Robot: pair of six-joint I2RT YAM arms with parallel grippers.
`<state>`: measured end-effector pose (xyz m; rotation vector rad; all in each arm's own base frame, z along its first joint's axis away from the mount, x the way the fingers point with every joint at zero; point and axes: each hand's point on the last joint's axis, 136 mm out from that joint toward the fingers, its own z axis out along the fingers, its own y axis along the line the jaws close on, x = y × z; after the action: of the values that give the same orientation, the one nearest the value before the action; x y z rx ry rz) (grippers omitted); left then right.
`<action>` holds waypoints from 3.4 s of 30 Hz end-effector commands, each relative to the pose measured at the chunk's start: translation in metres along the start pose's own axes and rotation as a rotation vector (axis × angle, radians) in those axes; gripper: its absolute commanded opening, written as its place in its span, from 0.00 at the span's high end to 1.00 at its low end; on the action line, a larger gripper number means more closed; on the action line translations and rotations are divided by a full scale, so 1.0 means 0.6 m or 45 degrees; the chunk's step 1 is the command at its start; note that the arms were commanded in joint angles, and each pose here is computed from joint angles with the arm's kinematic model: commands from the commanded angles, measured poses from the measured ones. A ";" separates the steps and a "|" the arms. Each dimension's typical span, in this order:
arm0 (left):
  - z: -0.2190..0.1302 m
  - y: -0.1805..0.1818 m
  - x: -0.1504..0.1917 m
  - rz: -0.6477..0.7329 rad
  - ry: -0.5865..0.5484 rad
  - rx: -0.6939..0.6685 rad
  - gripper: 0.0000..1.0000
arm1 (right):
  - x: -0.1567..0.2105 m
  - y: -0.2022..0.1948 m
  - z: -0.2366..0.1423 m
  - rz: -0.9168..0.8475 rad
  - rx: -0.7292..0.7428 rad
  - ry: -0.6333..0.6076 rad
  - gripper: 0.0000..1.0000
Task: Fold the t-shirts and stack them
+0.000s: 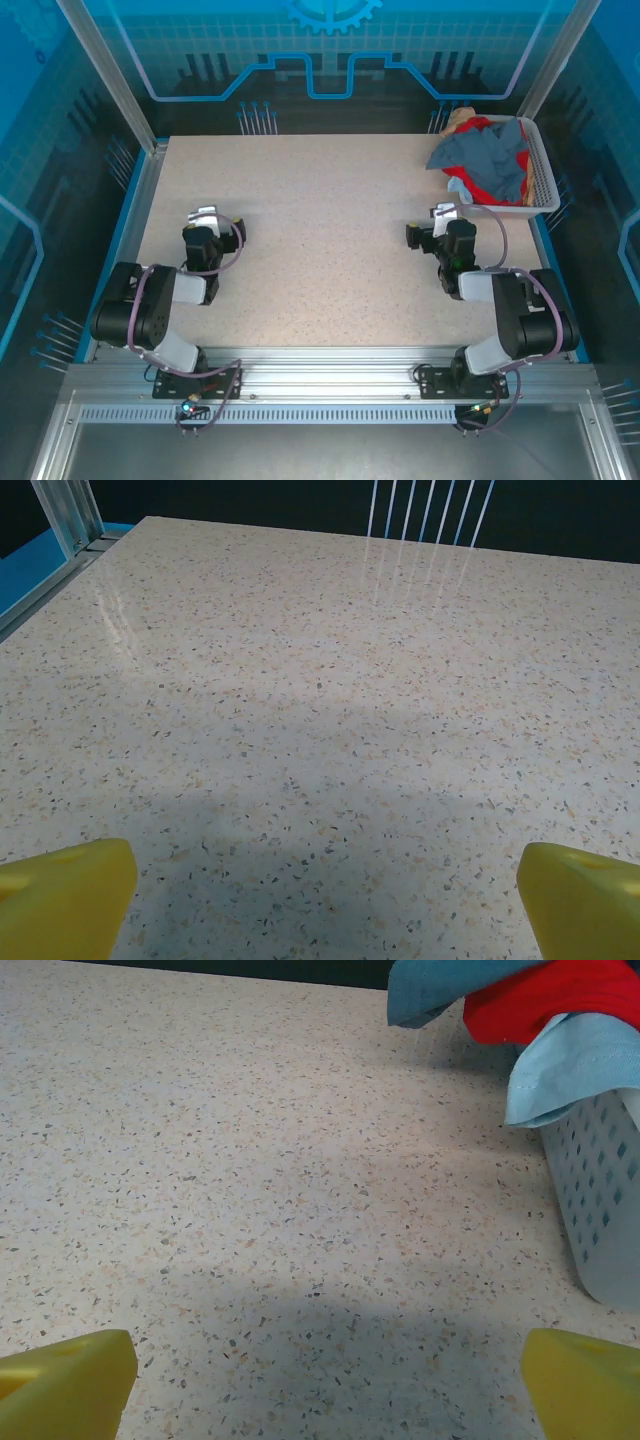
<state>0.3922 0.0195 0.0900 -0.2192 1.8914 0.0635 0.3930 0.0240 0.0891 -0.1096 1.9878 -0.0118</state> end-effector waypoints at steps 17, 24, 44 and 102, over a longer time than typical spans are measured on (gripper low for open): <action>-0.001 -0.008 -0.011 0.023 -0.025 0.024 0.01 | -0.011 -0.008 0.001 0.008 0.021 -0.033 0.00; -0.014 -0.008 -0.028 0.046 -0.067 -0.011 0.01 | -0.051 -0.011 -0.014 -0.010 0.065 -0.010 0.00; -0.137 -0.257 -0.306 -0.645 0.432 0.517 0.01 | -0.314 -0.206 -0.017 0.860 0.333 0.420 0.09; -0.245 -0.269 -0.288 -0.455 0.364 0.383 0.10 | -0.753 0.179 -0.280 0.686 -0.708 -0.382 1.00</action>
<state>0.3465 -0.1722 0.2954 -0.3120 2.1267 -0.6804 0.4230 0.1225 0.5694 0.1451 1.5833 0.8026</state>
